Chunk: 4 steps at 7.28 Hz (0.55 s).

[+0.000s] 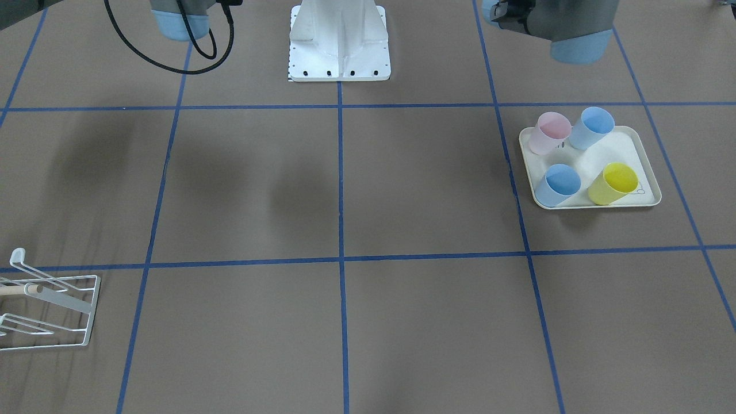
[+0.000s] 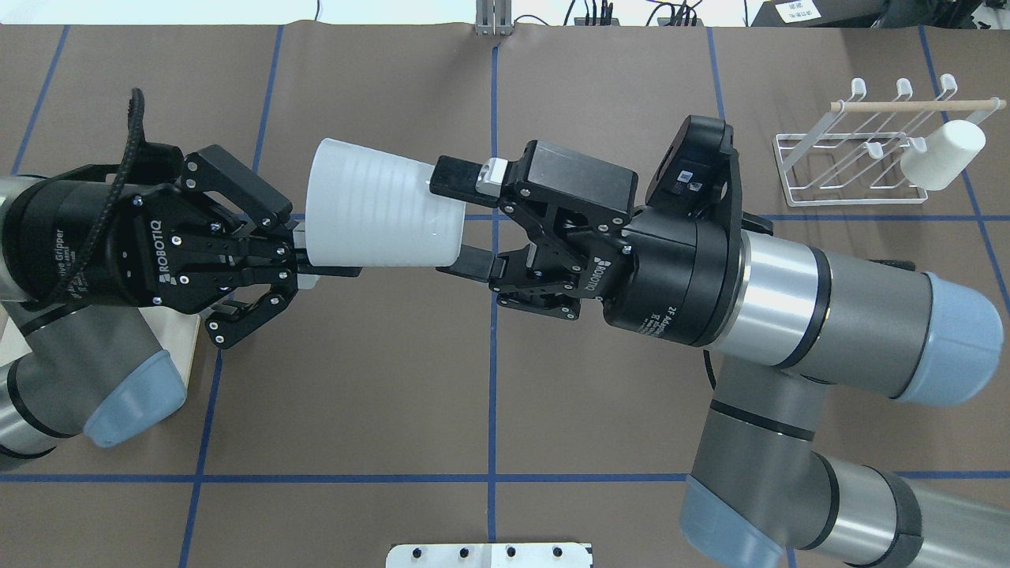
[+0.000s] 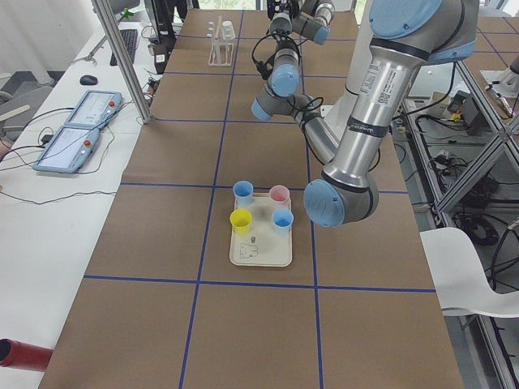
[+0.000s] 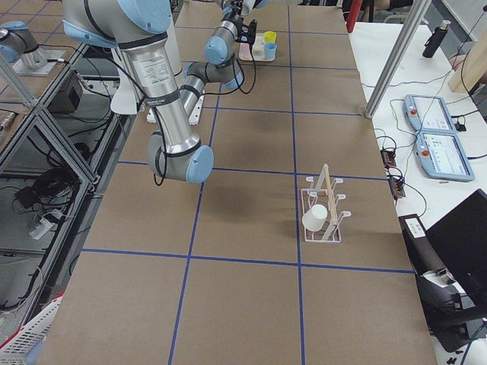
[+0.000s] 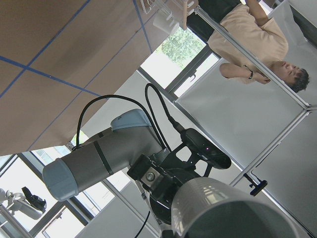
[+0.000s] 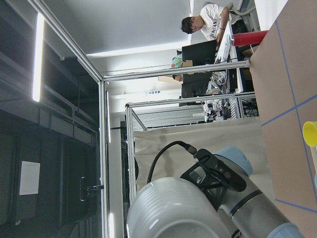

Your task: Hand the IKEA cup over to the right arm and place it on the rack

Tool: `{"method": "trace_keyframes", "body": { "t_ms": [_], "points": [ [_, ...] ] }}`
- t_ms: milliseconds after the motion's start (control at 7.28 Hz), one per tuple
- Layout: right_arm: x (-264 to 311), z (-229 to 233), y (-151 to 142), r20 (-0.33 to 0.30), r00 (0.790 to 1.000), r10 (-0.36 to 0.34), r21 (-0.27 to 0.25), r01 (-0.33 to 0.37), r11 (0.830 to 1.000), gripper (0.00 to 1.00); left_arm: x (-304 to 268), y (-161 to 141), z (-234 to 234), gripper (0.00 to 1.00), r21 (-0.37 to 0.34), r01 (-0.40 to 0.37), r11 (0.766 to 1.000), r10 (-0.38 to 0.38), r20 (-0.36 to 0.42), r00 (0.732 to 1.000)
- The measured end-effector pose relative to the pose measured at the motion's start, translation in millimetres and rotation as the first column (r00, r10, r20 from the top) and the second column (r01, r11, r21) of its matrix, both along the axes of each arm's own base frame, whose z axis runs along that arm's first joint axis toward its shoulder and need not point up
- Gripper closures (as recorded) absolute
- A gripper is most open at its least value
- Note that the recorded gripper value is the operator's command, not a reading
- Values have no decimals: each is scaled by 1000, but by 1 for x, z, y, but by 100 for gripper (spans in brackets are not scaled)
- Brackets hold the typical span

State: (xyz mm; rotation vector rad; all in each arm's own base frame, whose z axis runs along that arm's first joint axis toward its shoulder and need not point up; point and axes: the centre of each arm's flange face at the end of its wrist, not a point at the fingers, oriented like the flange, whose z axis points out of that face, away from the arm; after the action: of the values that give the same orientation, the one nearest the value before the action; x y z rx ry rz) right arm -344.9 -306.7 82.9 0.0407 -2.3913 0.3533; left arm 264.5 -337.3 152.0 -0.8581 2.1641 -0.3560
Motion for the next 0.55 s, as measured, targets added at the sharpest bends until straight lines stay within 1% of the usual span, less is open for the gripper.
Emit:
{"method": "trace_keyframes", "body": {
  "t_ms": [137,412,550],
  "points": [
    [-1,1,-1,0,1000,4,-5,-4,1000,12,0,1,0,100,0,-2,1000,2,0,1000],
    [-1,1,-1,1,1000,6,-8,-6,1000,24,2,2,0,100,1,-5,1000,5,0,1000],
    [-1,0,-1,2,1000,8,-7,-8,1000,43,2,2,0,85,1,-7,1000,7,0,1000]
  ]
}}
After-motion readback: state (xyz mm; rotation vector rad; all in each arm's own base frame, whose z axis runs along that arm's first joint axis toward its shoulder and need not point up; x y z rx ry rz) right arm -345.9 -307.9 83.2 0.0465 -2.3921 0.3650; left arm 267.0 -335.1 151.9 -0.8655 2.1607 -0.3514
